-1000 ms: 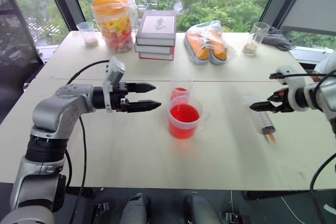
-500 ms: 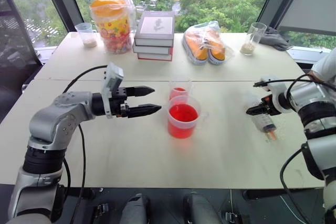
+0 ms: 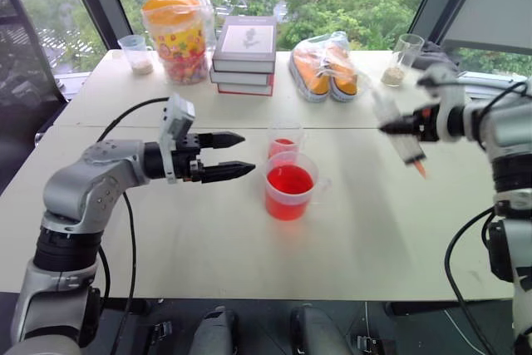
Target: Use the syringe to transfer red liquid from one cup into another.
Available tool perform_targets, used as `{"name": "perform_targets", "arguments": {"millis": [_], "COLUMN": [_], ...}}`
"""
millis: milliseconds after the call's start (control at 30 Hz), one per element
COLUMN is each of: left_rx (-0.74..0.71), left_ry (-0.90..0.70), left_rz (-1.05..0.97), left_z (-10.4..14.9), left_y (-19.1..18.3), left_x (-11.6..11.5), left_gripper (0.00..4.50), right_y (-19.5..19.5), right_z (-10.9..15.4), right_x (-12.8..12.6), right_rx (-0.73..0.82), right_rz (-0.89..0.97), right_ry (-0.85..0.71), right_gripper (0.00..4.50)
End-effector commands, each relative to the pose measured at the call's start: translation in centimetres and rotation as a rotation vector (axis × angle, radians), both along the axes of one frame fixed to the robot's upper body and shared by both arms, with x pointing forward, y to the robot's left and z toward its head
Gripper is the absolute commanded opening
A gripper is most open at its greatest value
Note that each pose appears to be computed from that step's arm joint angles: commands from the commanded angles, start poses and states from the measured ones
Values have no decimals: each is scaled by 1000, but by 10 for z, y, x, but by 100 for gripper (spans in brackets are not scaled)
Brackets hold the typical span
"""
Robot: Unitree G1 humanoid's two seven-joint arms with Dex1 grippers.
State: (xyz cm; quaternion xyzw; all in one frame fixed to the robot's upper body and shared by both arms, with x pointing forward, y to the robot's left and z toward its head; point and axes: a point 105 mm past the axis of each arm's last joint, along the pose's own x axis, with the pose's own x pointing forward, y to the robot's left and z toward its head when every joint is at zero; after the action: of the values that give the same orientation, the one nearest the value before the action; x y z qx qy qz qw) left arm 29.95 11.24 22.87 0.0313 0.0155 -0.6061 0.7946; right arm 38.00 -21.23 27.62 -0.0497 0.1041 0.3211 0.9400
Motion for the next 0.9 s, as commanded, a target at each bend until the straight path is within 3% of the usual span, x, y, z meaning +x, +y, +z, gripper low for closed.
{"name": "perform_targets", "arguments": {"millis": [33,200,400,733,900], "left_rx": [-29,-20,-15,-5,-9], "left_ry": [-32,-41,-35,-71,-94], "left_rz": [-20,-47,-89,-181,-219], "left_z": [16,26,37,52,61], "left_y": [0,-3,-6,-26,-34], "left_x": [0,9,14,10,9], "left_gripper": [390,390,390,390,390], "right_y": [35,82,111,133,135], "right_z": [51,45,35,-48,-70], "right_x": [-32,-63,-72,-69,-69], "right_rx": [200,373,511,427,384], "right_rz": [129,242,236,226,218], "right_ry": [-287,-463,-571,-512,-495], "right_gripper": [135,135,135,135,135]}}
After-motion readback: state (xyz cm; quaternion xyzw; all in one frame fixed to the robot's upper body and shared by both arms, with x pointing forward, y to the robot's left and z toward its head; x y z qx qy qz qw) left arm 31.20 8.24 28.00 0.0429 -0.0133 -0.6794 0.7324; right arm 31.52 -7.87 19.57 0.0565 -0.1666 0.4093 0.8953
